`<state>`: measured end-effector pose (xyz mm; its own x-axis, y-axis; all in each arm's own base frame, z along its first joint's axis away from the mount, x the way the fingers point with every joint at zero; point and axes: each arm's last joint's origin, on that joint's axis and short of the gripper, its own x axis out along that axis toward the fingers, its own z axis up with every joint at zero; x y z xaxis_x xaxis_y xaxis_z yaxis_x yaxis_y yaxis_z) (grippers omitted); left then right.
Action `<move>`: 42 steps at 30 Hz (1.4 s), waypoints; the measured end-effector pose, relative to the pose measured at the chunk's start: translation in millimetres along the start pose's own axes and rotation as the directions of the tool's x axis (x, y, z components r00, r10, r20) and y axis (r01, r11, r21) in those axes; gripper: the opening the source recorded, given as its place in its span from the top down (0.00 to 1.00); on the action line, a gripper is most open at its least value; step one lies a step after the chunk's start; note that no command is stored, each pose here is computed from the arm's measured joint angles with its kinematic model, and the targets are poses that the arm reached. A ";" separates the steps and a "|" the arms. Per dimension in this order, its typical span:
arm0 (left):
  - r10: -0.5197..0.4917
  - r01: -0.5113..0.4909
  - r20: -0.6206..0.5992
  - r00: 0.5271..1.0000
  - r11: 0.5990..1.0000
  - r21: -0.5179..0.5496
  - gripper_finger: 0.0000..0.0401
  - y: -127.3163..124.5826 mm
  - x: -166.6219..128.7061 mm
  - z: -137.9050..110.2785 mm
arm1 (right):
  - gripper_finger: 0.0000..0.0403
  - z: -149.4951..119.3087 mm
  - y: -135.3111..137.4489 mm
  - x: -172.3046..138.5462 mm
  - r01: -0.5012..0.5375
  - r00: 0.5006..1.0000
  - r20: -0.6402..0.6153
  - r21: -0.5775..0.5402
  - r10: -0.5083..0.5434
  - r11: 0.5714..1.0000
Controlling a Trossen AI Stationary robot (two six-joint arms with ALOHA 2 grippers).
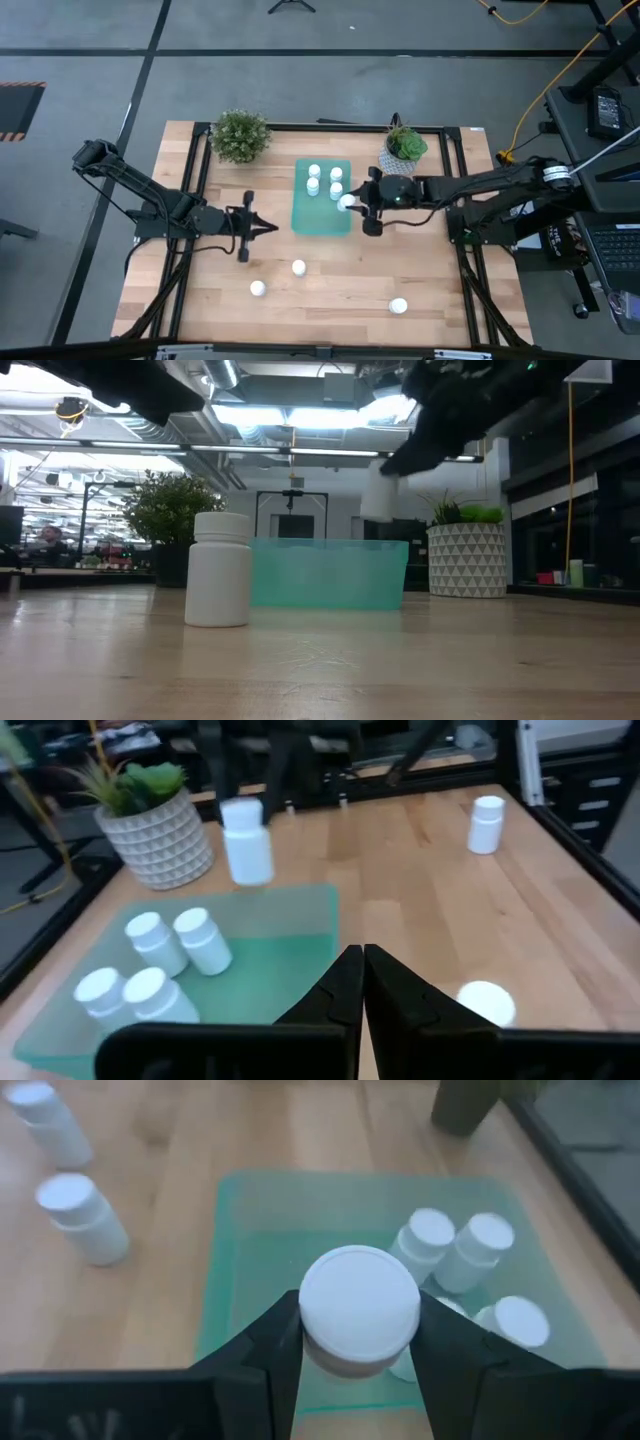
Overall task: Pick and place pill bottles into a basket
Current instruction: Put the white pill bottle into the green bin
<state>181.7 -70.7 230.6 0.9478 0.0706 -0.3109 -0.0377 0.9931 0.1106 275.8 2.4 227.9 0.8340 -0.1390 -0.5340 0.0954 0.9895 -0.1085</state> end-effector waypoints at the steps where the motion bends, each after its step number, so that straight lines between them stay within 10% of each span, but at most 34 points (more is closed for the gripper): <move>1: 0.010 -0.010 0.001 1.000 1.000 0.009 0.98 0.3 0.0 0.1 | 0.63 -1.8 0.0 4.6 0.002 1.000 -0.008 0.002 -0.002 1.000; 42: 0.203 -0.205 -0.104 0.974 0.979 -0.010 0.98 26.7 27.7 -12.8 | 0.63 -26.6 -8.0 67.1 0.044 0.987 -0.155 -0.015 -0.046 0.999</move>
<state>203.0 -41.0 212.9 0.8823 0.2803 -0.3781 -0.2349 0.9584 0.1624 316.5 -15.9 170.7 0.7346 -0.1883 -0.6519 0.1237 0.9818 -0.1442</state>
